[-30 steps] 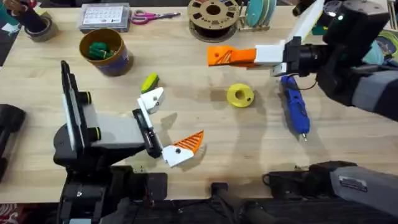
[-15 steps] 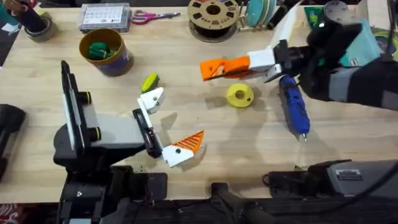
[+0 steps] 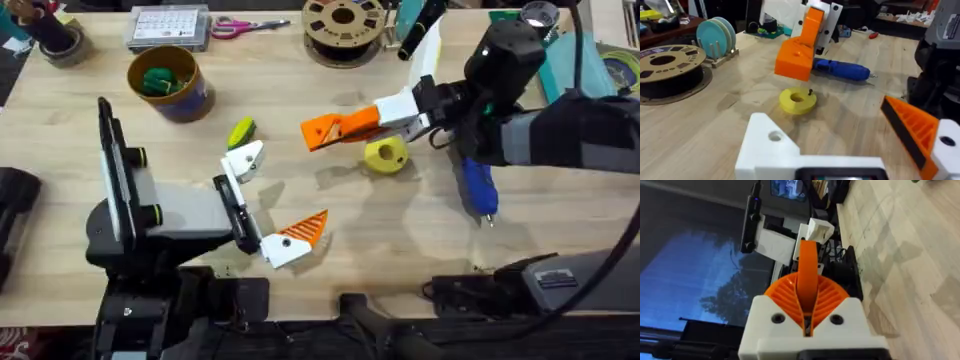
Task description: Pick up the gripper from the table and insert it into the empty holder that is missing its gripper. Then pick up a screw, insert it into the mounting hole, and use the screwdriver to tighten it. Finally, clean up the table by picking up the vegetable and placing it into the bucket.
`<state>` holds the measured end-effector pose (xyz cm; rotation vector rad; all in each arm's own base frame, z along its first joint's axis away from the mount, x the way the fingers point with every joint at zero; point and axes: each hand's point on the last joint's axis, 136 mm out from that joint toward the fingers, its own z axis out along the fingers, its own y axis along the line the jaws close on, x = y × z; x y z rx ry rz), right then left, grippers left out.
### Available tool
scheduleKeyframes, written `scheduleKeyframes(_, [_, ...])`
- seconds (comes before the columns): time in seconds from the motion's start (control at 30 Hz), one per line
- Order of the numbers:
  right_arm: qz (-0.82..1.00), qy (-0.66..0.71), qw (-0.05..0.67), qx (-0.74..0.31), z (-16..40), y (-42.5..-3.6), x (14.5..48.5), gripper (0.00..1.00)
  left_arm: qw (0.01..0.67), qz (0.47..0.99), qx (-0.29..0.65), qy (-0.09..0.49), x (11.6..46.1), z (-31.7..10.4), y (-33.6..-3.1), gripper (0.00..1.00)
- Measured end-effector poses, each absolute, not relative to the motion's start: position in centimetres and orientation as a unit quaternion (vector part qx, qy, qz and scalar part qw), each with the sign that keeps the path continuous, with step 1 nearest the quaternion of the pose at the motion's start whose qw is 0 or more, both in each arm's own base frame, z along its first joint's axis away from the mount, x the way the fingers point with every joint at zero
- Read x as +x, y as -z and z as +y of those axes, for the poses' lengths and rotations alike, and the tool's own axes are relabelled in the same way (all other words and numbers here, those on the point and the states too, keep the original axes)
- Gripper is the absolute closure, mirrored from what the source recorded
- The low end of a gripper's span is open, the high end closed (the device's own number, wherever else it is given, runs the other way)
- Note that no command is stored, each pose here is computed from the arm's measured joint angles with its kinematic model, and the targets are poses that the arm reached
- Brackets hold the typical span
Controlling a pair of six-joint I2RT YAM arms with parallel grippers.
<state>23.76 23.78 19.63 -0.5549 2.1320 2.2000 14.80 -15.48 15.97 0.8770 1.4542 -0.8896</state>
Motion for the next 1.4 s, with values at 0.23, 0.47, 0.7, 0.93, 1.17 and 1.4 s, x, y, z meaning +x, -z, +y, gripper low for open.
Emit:
scheduleKeyframes(0.23, [0.682, -0.707, 0.001, -0.19, 24.6, -19.6, 22.9, 0.958, 0.575, 0.621, 0.374, 0.38, 14.8, -15.5, -16.0, 0.015])
scheduleKeyframes(0.47, [0.686, -0.704, -0.028, -0.179, 25.8, -18.0, 21.7, 0.967, 0.575, 0.621, 0.374, 0.38, 14.8, -15.5, -16.0, 0.015])
scheduleKeyframes(0.7, [0.69, -0.701, -0.06, -0.171, 26.7, -16.3, 20.9, 0.981, 0.575, 0.621, 0.374, 0.38, 14.8, -15.5, -16.0, 0.015])
scheduleKeyframes(0.93, [0.68, -0.703, -0.051, -0.2, 27.4, -16.6, 20.2, 0.986, 0.575, 0.621, 0.374, 0.38, 14.8, -15.5, -16.0, 0.015])
scheduleKeyframes(1.17, [0.671, -0.707, -0.03, -0.222, 27.6, -17.9, 20.2, 0.989, 0.575, 0.621, 0.374, 0.38, 14.8, -15.5, -16.0, 0.015])
scheduleKeyframes(1.4, [0.677, -0.708, -0.043, -0.197, 28.1, -18.2, 20.3, 0.99, 0.575, 0.621, 0.374, 0.38, 14.8, -15.5, -16.0, 0.015])
